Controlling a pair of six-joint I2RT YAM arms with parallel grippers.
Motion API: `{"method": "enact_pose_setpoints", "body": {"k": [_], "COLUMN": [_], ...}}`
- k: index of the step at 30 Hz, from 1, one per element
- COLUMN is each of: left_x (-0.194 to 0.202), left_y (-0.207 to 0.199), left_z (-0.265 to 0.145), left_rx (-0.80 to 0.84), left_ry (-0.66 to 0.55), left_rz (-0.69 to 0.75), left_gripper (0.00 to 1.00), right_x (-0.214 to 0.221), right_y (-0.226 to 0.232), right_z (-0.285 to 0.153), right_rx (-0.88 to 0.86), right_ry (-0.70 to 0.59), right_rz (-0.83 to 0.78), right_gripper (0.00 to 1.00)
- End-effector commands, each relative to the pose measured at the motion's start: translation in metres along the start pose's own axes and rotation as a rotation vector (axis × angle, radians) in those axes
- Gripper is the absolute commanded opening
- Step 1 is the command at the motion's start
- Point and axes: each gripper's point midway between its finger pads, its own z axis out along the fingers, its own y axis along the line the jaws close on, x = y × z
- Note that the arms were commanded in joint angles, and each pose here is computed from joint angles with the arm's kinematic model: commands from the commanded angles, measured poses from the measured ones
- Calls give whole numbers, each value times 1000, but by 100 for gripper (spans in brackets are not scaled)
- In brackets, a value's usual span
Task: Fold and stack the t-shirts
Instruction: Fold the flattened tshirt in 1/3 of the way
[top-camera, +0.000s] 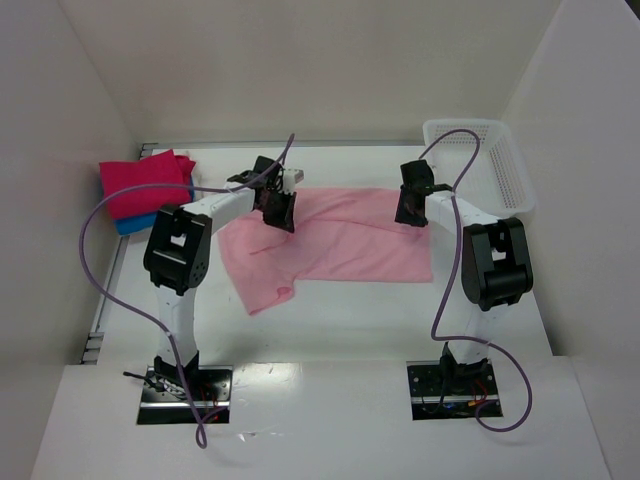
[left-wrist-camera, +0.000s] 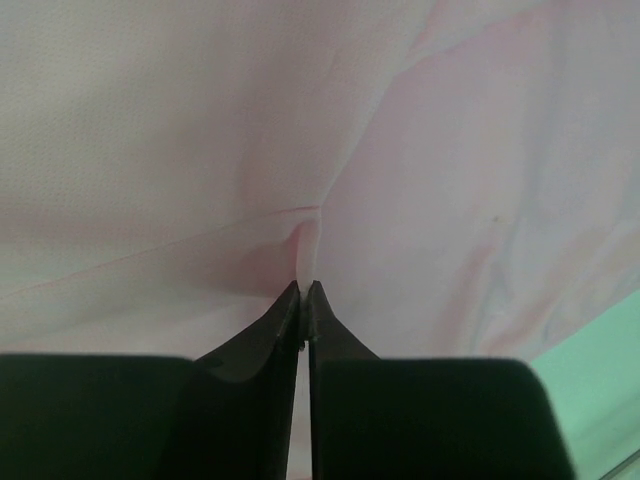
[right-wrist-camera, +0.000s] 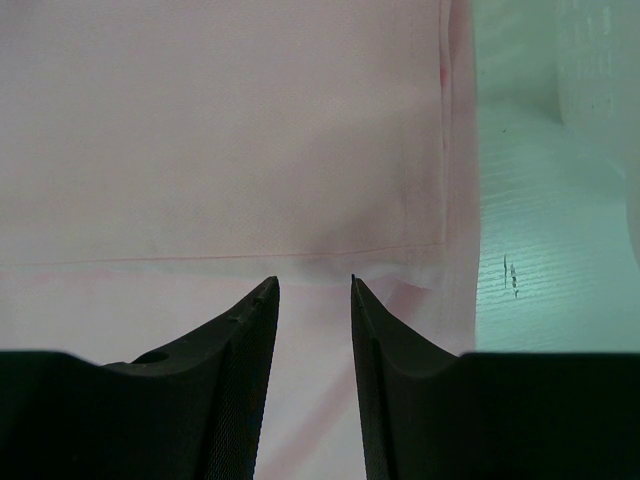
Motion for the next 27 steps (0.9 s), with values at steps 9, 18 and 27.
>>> {"method": "enact_pose_setpoints", "body": {"k": [9,18,27], "left_x": [-42,-64,-54], "left_y": [39,113,131], "left_z": [-76,-103,-58], "left_rx": [-164,-323,-328], "left_ry": [-167,-329,-276], "left_rz": [-43,-242,-329], "left_gripper": [73,80,65], "right_x": [-26,-49,-23], "right_y": [16,82,139], "right_z": [-26,-74,-57], "right_rx": [-109,-384,-418], "right_ry": [-81,-177,-108], "right_rz": [4,-95,-181], "right_gripper": [45,86,100]}}
